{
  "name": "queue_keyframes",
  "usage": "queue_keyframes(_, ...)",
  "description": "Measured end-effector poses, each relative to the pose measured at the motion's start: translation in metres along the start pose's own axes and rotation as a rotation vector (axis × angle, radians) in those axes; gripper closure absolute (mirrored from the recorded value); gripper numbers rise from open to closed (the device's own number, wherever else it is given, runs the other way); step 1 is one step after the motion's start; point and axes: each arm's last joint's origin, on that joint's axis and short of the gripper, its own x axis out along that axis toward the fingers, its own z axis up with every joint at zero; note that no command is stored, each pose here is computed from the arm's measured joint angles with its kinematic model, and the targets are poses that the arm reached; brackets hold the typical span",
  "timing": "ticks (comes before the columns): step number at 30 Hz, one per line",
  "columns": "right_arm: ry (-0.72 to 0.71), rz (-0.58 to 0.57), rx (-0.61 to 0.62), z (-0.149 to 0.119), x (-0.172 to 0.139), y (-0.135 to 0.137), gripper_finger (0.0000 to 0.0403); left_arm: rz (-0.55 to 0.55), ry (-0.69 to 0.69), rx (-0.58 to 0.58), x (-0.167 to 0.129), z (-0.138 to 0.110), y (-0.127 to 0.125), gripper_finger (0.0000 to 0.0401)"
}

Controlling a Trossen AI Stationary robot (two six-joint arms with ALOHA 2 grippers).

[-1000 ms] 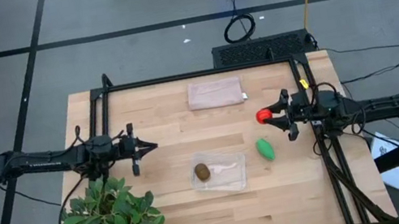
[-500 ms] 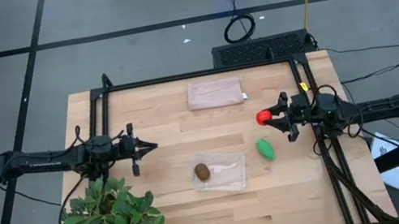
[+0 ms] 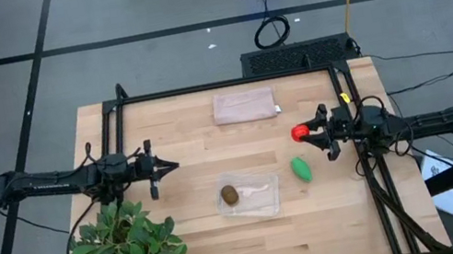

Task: Pick and placing Produce into tupperware
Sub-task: Put the tomato into the transparent bin

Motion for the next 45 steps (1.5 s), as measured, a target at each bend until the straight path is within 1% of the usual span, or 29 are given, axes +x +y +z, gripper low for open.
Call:
queue_keyframes(5,0.013,0.041,-0.002,0.000,0.000,0.001,0.0236,0.000,0.000,0.001,0.000,0.000,0.000,0.0373)
queue_keyframes(10,-0.002,0.161,-0.048,0.003,0.000,0.006,0.0236,0.000,0.000,0.003,0.000,0.000,0.000,0.0373)
queue_keyframes(16,-0.016,0.167,-0.059,0.004,0.001,0.006,0.0236,0.000,0.000,0.003,0.000,0.000,0.000,0.0373)
queue_keyframes(22,0.054,0.163,-0.078,-0.003,0.006,0.004,0.0236,-0.001,0.000,0.002,0.000,0.000,0.000,0.0373)
queue_keyframes(26,0.060,0.174,-0.093,0.004,0.011,0.006,0.0236,-0.001,0.000,0.002,0.000,0.000,0.000,0.0373)
queue_keyframes(31,0.091,0.168,-0.103,0.005,0.017,0.007,0.0236,-0.001,0.000,0.000,0.000,0.000,0.000,0.0373)
queue_keyframes(33,0.104,0.182,-0.102,0.007,0.020,0.007,0.0236,-0.001,0.000,0.000,0.000,0.000,0.000,0.0373)
queue_keyframes(39,0.118,0.190,-0.100,0.017,0.032,0.011,0.0236,-0.001,0.000,0.000,0.000,0.000,0.000,0.0373)
queue_keyframes(43,0.152,0.232,-0.095,0.023,0.042,0.014,0.0236,-0.001,0.000,0.000,0.000,0.000,0.000,0.0373)
queue_keyframes(45,0.161,0.230,-0.101,0.027,0.047,0.015,0.0236,-0.001,0.000,0.000,0.000,0.000,0.000,0.0373)
